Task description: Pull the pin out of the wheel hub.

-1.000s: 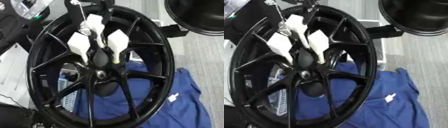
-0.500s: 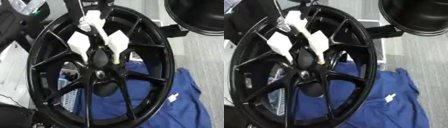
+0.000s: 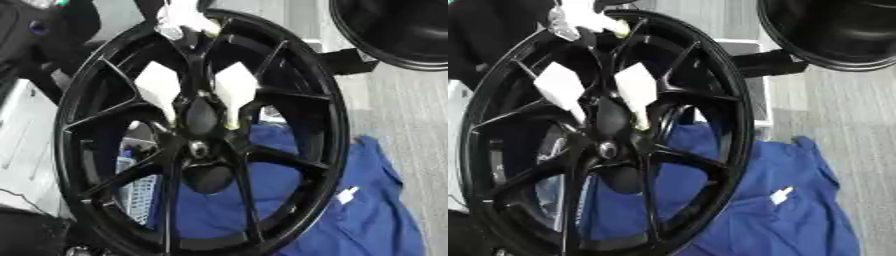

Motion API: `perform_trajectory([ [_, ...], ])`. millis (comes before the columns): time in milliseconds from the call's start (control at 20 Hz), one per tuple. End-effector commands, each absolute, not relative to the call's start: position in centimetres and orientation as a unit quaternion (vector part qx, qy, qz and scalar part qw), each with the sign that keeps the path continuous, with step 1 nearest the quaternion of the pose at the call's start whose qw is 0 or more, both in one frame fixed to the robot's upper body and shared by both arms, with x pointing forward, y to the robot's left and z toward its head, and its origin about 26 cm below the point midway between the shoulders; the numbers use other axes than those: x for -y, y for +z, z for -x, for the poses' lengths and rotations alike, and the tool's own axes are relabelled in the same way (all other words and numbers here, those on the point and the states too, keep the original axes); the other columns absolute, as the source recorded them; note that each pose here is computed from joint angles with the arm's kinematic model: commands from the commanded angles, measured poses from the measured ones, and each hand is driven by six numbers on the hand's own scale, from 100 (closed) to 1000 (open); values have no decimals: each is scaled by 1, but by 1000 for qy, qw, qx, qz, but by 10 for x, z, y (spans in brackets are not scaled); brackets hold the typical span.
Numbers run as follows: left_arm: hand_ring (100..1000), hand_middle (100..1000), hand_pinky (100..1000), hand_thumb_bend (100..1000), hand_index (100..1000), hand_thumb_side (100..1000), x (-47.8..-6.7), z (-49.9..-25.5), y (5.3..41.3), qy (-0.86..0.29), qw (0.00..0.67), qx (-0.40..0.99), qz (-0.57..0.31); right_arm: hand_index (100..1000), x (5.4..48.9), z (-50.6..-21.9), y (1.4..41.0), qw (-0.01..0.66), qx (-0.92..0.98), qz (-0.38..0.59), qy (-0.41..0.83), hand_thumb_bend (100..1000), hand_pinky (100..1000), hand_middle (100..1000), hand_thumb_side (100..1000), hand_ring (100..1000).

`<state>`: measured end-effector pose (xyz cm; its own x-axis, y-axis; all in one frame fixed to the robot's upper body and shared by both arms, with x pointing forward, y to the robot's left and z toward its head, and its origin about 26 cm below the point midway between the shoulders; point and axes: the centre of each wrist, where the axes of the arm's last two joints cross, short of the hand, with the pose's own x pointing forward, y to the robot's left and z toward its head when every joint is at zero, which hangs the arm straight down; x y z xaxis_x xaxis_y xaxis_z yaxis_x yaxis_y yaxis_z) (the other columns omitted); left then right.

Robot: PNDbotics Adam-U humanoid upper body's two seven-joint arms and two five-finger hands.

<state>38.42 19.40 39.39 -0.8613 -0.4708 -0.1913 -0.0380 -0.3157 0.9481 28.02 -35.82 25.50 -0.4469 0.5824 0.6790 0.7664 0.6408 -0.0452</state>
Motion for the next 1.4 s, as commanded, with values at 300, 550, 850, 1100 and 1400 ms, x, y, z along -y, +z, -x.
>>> perform_trajectory([
  [300, 407, 287, 585, 502, 448, 100, -238, -373, 444, -760, 145, 561, -296, 745, 364, -275, 263, 319, 840, 419, -133, 100, 674, 565, 498, 635],
  [550, 395, 287, 587, 475, 449, 100, -293, -369, 461, -704, 217, 583, -343, 745, 369, -272, 262, 312, 834, 434, -134, 100, 675, 565, 492, 636],
  [850, 371, 287, 591, 365, 454, 100, -376, -359, 469, -597, 325, 626, -382, 745, 373, -270, 261, 307, 829, 446, -140, 100, 675, 564, 490, 636],
  [1100, 379, 304, 605, 339, 470, 100, -438, -356, 449, -513, 410, 636, -407, 745, 371, -271, 261, 307, 831, 442, -141, 100, 675, 564, 489, 636],
  [1400, 760, 703, 848, 587, 788, 100, -469, -367, 411, -492, 462, 607, -420, 745, 370, -272, 262, 307, 833, 437, -144, 100, 675, 563, 491, 636],
])
